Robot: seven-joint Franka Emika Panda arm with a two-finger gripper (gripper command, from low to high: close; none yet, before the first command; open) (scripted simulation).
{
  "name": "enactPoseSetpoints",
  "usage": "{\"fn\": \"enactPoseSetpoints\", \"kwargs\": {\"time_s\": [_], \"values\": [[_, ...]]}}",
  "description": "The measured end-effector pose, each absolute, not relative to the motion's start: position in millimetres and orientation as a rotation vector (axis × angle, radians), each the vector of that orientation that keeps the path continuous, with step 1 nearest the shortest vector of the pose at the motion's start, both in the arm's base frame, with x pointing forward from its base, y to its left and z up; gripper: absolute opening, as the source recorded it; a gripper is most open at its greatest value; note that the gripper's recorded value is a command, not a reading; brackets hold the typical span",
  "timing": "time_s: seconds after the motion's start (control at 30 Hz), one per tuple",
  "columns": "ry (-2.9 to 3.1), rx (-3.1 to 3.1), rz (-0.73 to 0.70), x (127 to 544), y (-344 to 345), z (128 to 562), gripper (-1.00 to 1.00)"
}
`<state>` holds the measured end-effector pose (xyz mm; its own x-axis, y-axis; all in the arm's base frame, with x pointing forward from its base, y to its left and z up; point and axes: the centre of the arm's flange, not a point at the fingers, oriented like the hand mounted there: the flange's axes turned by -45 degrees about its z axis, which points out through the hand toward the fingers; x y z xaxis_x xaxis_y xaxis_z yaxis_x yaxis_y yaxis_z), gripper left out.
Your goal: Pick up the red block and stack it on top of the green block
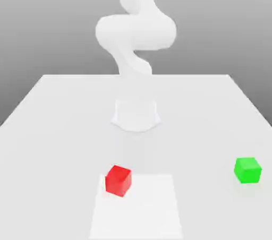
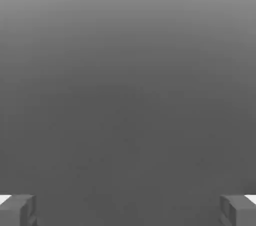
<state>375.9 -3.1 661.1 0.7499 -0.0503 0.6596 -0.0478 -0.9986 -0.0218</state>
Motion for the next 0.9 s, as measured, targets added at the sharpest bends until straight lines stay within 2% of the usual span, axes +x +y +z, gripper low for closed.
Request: {"fn": "enactPoseSetpoints", "kwargs": {"time_s": [0.13,0.3,0.43,0.57,0.63,0.8,0.83,0.9], "values": [[0.204,-3.007,-0.883,415,-12,562,0.00],[0.361,-3.064,-0.600,429,-27,437,0.00],[0.497,-3.083,-0.355,413,-37,336,0.00],[0.647,-3.073,-0.077,369,-44,234,0.00],[0.678,-3.067,-0.020,359,-44,204,0.00],[0.689,-3.065,-0.001,355,-45,155,0.00],[0.688,-3.065,0.000,354,-45,148,-1.00],[0.688,-3.065,-0.001,354,-45,148,-1.00]]}}
